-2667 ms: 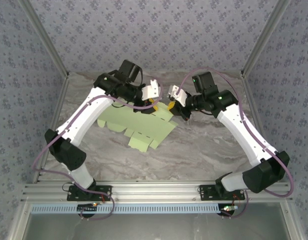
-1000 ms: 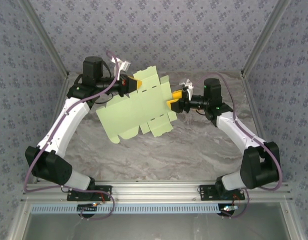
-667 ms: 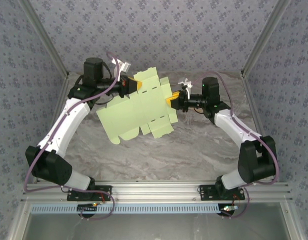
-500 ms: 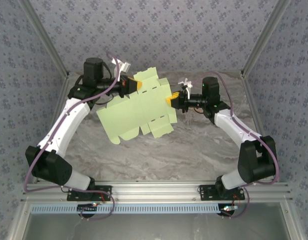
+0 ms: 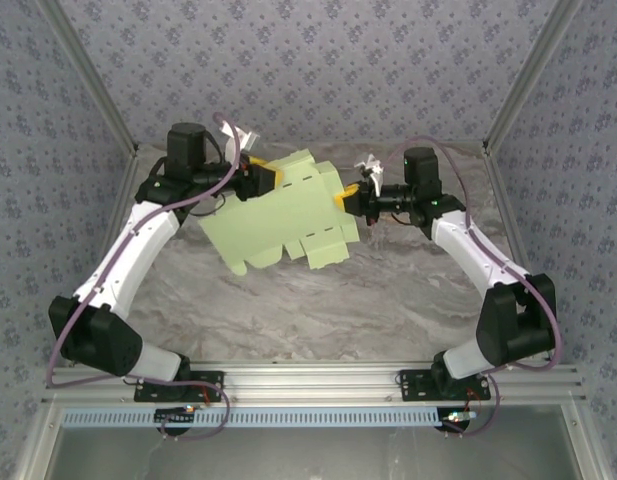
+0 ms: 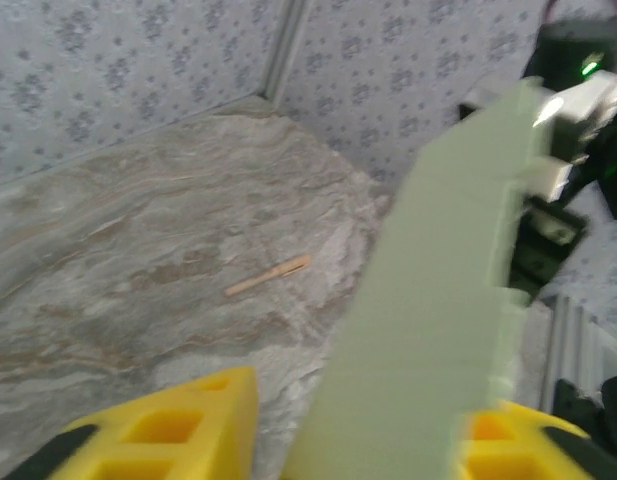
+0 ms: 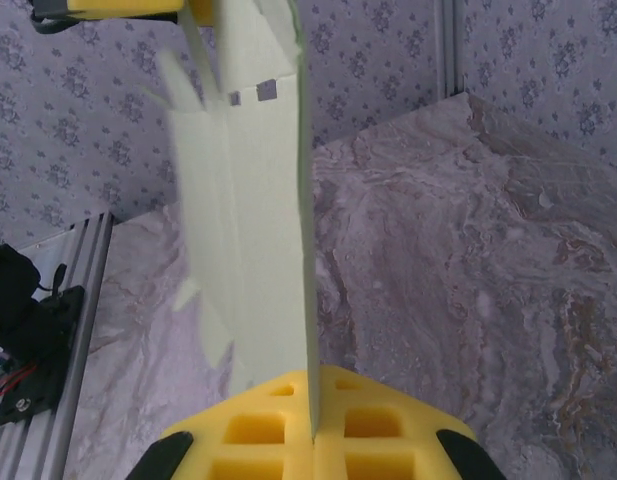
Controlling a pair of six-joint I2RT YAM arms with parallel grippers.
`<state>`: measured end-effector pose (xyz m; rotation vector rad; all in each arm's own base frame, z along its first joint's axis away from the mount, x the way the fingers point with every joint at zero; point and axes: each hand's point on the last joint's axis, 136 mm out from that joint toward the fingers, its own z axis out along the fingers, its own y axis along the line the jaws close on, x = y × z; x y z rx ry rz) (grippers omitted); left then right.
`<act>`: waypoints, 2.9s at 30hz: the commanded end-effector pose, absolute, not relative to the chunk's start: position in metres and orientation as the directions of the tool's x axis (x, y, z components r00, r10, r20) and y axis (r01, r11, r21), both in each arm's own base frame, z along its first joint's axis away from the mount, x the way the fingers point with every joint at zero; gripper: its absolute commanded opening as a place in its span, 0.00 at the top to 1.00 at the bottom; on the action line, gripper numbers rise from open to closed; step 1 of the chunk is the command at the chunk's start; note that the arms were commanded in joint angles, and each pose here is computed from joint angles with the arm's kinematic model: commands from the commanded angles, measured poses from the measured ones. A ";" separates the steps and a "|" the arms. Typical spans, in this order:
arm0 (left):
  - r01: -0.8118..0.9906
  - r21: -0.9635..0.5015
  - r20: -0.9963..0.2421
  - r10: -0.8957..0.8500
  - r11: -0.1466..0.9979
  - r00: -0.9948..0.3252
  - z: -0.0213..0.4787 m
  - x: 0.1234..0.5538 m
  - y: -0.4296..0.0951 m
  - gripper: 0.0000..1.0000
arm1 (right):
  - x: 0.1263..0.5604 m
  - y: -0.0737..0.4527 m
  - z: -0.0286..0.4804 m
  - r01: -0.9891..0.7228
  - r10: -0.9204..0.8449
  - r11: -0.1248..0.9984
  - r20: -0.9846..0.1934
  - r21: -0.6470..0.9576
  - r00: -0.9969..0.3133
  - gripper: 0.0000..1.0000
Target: Fold the paper box
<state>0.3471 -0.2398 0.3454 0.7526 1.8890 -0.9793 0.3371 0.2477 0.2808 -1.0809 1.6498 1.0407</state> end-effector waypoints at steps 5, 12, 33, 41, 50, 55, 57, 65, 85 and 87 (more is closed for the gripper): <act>0.840 -0.024 -0.936 0.282 0.542 -0.209 0.371 0.325 -0.223 0.42 | 0.311 0.253 0.281 -0.970 -0.420 0.230 -0.890 0.083 -0.175 1.00; 0.886 0.316 -0.810 0.583 0.340 0.065 0.351 0.280 -0.238 0.27 | 0.303 0.262 0.271 -0.971 -0.582 0.237 -0.797 0.029 -0.165 1.00; 0.994 0.064 -0.806 0.592 0.090 -0.002 0.324 0.256 -0.278 0.56 | 0.279 0.281 0.270 -0.986 -0.662 0.157 -0.747 -0.060 -0.060 1.00; 0.998 0.012 -0.806 0.591 0.065 -0.029 0.315 0.256 -0.284 0.85 | 0.278 0.284 0.279 -0.985 -0.632 0.149 -0.774 -0.091 -0.024 1.00; 0.996 0.027 -0.815 0.578 0.081 -0.025 0.322 0.257 -0.277 1.00 | 0.279 0.276 0.284 -0.980 -0.615 0.165 -0.789 -0.111 -0.014 0.90; 0.997 0.028 -0.852 0.523 0.067 -0.011 0.337 0.253 -0.274 1.00 | 0.282 0.261 0.283 -0.979 -0.573 0.195 -0.817 -0.063 -0.062 0.64; 0.997 0.034 -0.860 0.510 0.067 -0.005 0.341 0.252 -0.272 1.00 | 0.282 0.257 0.284 -0.980 -0.543 0.196 -0.836 -0.044 -0.071 0.60; 0.996 0.025 -0.871 0.491 0.088 -0.022 0.343 0.257 -0.270 1.00 | 0.272 0.255 0.287 -0.984 -0.454 0.176 -0.888 -0.007 -0.074 0.62; 0.995 0.016 -0.874 0.484 0.101 -0.035 0.343 0.260 -0.271 1.00 | 0.268 0.259 0.293 -0.989 -0.415 0.150 -0.908 -0.004 -0.059 0.97; 0.994 0.020 -0.873 0.486 0.108 -0.035 0.343 0.261 -0.271 1.00 | 0.268 0.259 0.291 -0.989 -0.420 0.151 -0.905 -0.001 -0.063 1.00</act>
